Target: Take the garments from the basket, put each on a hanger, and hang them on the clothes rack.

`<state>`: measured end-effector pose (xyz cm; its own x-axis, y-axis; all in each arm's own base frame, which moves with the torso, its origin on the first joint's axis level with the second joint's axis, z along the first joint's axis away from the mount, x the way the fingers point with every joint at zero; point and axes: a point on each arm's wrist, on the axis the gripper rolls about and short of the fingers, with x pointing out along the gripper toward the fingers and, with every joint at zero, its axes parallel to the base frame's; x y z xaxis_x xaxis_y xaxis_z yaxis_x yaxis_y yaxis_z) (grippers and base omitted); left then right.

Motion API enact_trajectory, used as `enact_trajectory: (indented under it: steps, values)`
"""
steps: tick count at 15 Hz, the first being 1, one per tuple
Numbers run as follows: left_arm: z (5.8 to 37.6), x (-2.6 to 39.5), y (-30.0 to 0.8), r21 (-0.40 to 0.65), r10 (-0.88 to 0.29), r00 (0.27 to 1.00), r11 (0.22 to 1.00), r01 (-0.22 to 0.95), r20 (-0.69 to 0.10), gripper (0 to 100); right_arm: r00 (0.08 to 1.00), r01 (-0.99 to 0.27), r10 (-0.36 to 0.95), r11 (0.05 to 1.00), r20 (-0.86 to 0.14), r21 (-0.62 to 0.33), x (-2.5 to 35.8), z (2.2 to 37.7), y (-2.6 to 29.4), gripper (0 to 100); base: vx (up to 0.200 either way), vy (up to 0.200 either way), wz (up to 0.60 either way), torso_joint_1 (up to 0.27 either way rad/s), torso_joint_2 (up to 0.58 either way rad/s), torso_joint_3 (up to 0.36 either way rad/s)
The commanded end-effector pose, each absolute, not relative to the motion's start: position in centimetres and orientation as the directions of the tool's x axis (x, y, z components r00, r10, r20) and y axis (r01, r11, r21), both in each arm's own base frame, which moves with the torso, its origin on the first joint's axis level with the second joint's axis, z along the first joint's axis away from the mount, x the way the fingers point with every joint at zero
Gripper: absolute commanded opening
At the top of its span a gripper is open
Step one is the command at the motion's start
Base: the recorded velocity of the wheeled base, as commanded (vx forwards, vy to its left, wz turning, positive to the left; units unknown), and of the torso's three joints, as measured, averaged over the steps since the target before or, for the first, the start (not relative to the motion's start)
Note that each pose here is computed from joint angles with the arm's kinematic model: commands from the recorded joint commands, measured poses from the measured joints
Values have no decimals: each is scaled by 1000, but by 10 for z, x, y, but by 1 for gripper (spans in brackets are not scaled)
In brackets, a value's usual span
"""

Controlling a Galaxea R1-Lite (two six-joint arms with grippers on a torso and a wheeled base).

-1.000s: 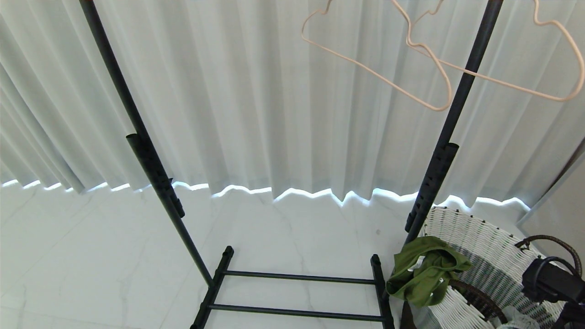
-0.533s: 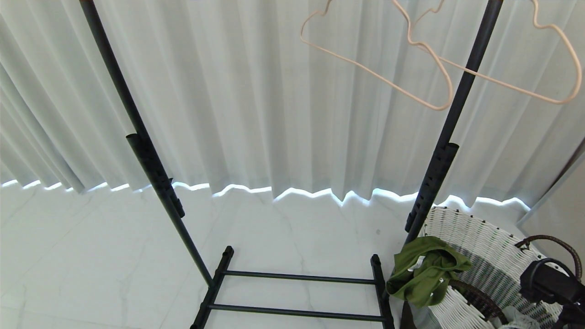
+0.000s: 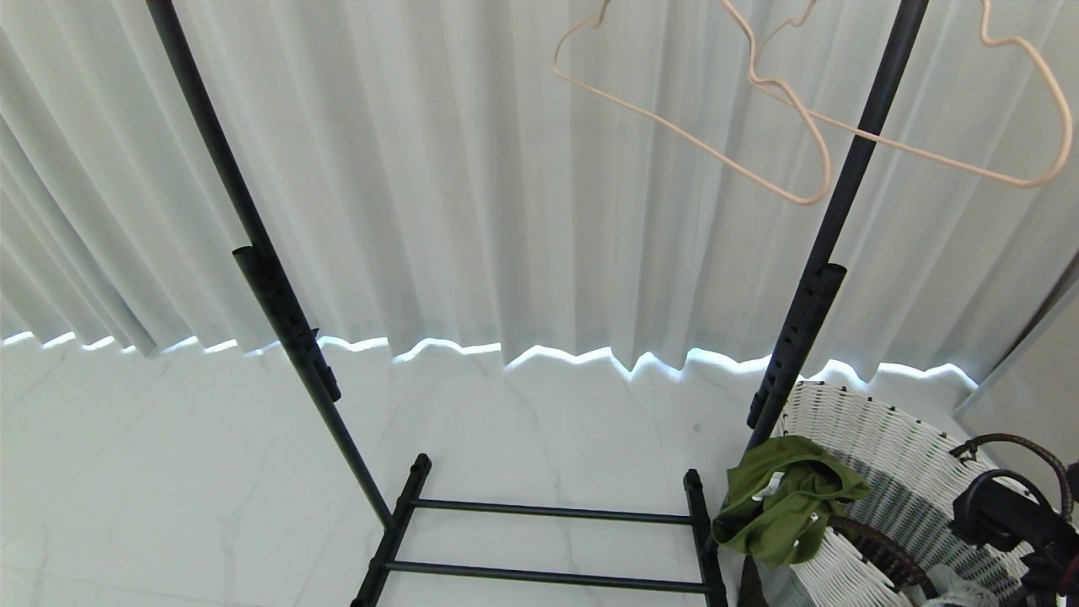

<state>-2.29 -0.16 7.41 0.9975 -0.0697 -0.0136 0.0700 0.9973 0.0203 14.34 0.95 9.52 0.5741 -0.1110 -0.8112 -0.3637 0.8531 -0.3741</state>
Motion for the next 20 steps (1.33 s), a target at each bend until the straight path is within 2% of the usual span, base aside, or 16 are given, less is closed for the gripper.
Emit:
enact_trajectory:
  steps: [1, 5, 7, 8, 11, 16, 20]
  values:
    - [74, -23, -2, 20, -69, 998, 997, 69, -14, 100, 566, -362, -114, 855, -817, -371, 144, 93, 9, 0, 0, 0, 0, 0, 0, 0]
    - [74, -23, -2, 22, -71, 997, 997, 71, -14, 100, 615, -341, -115, 854, -780, -394, 140, 103, 9, 0, 0, 0, 0, 0, 0, 0]
    - [74, -23, -2, 22, -69, 998, 997, 69, -14, 100, 659, -265, -201, 840, -725, -473, 132, 115, 6, 0, 0, 0, 0, 0, 0, 0]
    - [74, -23, -2, 24, -69, 998, 997, 69, -14, 100, 686, -213, -242, 835, -686, -508, 130, 125, 5, 0, 0, 0, 0, 0, 0, 0]
    - [74, -23, -2, 33, -69, 998, 997, 69, -14, 100, 734, -134, -269, 843, -623, -522, 120, 168, 0, 0, 0, 0, 0, 0, 0, 0]
    - [74, -23, -2, 34, -71, 997, 997, 71, -14, 100, 793, -108, -262, 827, -550, -551, 90, 224, -2, 0, -200, 0, 0, 0, -1, 1]
    - [74, -23, -2, 36, -71, 997, 997, 71, -14, 100, 822, -131, -259, 780, -507, -612, 70, 235, -3, 0, -50, 0, 0, -1, 2, 2]
